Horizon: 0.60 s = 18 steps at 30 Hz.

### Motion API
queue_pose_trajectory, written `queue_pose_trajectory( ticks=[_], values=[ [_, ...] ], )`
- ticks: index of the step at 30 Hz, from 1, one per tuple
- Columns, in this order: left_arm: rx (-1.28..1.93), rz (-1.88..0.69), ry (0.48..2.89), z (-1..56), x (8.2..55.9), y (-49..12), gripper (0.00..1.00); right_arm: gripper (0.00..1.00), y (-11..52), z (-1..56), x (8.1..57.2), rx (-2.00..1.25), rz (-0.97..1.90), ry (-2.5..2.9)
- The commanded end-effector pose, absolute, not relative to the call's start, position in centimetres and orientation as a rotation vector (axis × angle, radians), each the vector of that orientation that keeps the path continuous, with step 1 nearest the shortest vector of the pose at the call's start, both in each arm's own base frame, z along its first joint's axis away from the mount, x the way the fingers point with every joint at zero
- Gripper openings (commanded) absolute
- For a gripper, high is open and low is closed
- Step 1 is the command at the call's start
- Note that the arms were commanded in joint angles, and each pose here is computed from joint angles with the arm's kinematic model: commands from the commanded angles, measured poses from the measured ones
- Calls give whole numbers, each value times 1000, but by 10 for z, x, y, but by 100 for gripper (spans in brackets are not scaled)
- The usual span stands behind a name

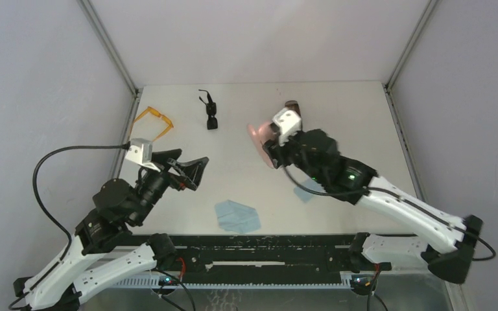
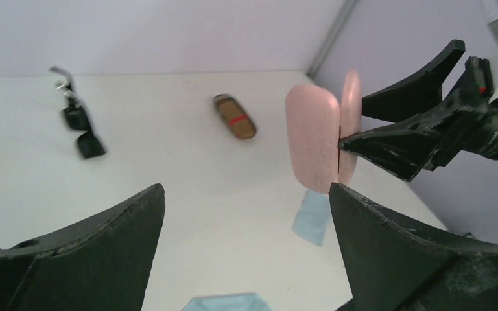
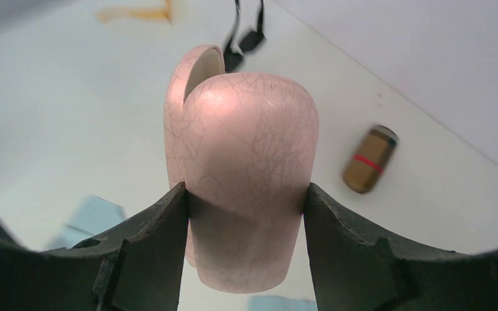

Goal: Organize the sunglasses
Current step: Place the sunglasses case at the center of the board.

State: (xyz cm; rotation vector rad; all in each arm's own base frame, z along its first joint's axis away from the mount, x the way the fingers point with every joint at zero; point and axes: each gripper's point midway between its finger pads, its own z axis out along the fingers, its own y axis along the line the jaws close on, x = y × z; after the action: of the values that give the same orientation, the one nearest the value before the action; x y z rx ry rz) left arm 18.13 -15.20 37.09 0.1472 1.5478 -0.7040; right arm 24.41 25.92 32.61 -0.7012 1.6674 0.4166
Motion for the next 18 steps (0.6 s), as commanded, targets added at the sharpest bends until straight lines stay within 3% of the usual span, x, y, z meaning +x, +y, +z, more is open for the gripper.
queue_pose_trajectory(
  ticks=[1, 7, 18],
  values=[
    [40, -476, 1673, 319, 189, -110, 100, 6, 262, 268, 273, -1011, -77, 1707],
    [-25, -463, 1717, 290, 180, -93, 100, 6, 285, 204, 297, -1291, -434, 1652],
    [-39, -500, 1732, 274, 177, -95, 100, 18, 318, 118, 300, -1580, -589, 1550]
  ],
)
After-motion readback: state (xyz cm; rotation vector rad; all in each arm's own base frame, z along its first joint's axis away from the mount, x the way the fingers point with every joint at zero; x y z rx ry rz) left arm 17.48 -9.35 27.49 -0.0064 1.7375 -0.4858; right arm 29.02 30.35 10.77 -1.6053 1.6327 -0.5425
